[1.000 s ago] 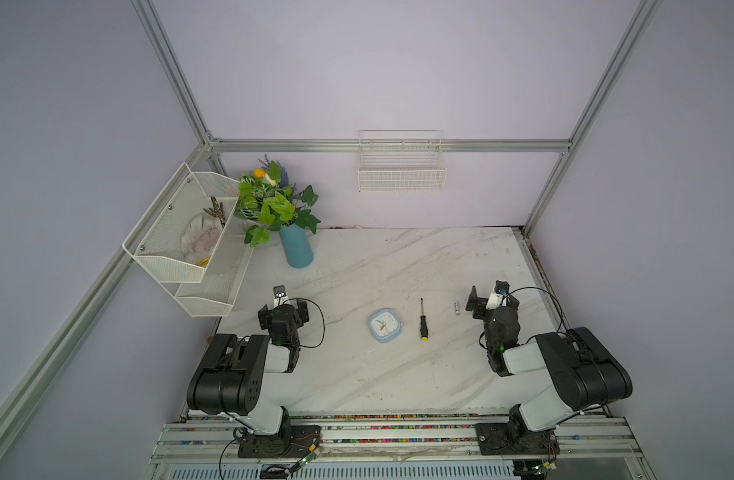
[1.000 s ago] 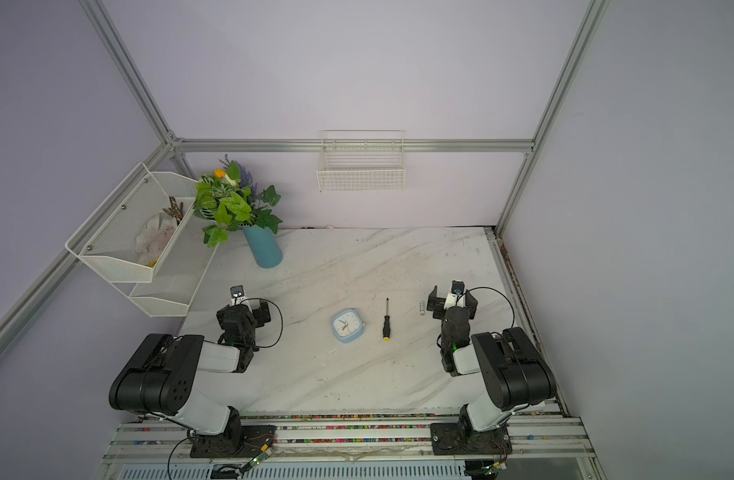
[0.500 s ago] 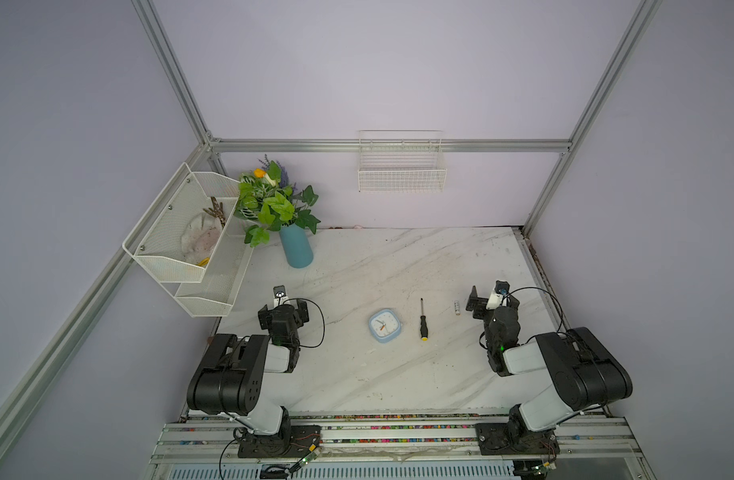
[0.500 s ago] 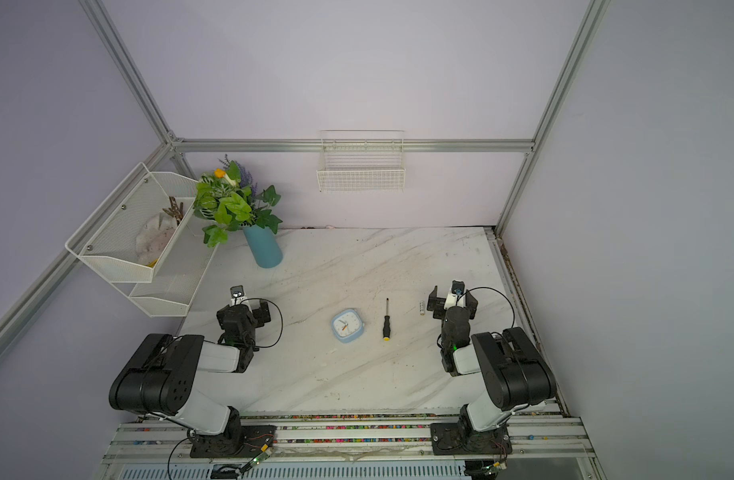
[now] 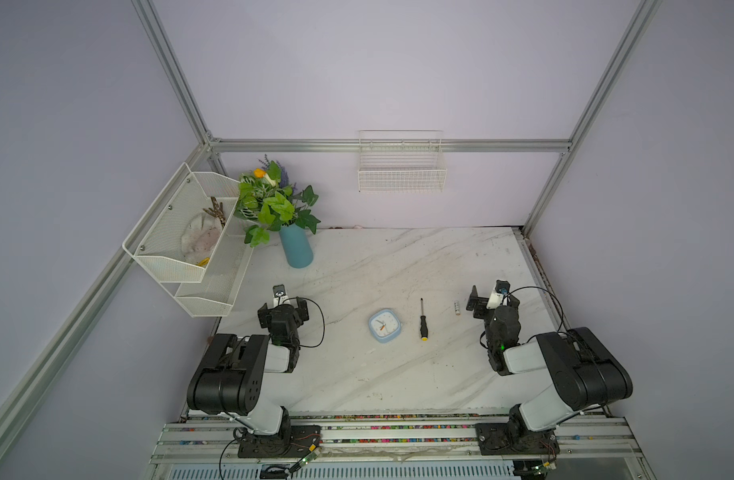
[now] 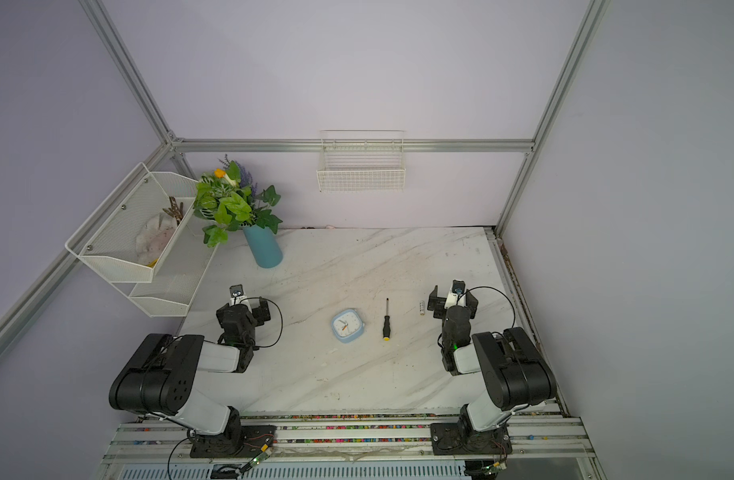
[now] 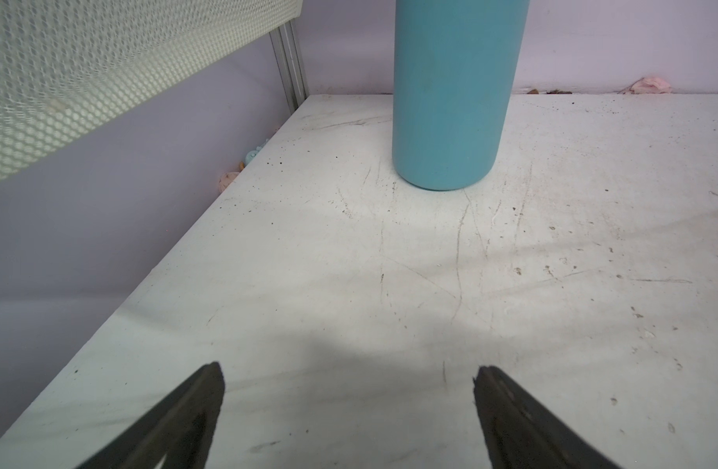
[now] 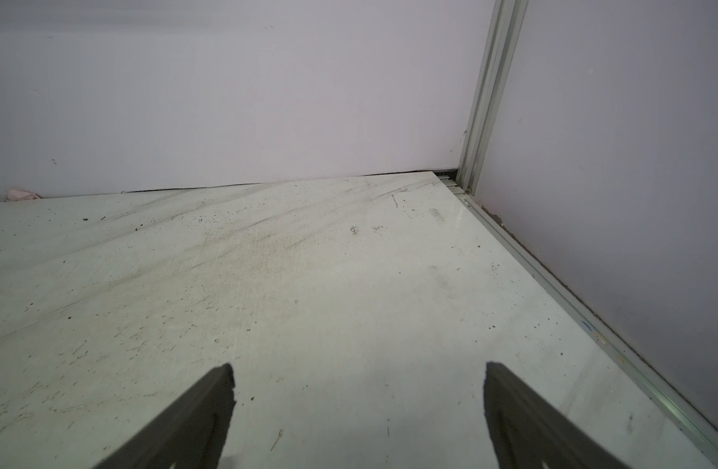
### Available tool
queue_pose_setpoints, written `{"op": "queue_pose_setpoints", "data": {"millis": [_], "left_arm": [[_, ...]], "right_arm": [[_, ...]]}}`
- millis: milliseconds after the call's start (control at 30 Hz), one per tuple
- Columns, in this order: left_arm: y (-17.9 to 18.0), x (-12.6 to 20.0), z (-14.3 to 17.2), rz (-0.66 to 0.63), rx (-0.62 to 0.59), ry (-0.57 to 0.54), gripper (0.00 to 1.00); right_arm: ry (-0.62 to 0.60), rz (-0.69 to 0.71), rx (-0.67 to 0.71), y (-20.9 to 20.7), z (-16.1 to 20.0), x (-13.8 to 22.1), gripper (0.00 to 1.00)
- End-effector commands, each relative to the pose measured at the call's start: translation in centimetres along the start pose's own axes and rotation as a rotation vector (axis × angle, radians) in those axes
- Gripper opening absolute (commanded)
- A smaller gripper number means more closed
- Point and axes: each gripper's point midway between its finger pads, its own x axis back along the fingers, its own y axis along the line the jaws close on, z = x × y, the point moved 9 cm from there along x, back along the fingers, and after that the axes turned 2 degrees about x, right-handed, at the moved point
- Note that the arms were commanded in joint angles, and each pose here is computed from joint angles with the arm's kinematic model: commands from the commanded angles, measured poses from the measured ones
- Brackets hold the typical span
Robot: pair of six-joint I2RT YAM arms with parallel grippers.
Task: Remove the battery from the alarm
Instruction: Reset both arms
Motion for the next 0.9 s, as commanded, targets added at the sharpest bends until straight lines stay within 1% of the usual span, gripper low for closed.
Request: {"op": "queue_pose_setpoints", "data": {"millis": [0, 867], "left_arm": [[-0.35, -0.90, -1.70, 0.008, 0.012, -0.056, 1.00], [-0.21, -0.95, -1.70, 0.041, 0.017, -0.038, 1.00]], "right_arm": [[-0.019, -0.003, -0.021, -0.04, -0.68, -0.37, 0.99], [-0.019, -0.001, -0.022, -0.07, -0.64, -0.31, 1.00]]}}
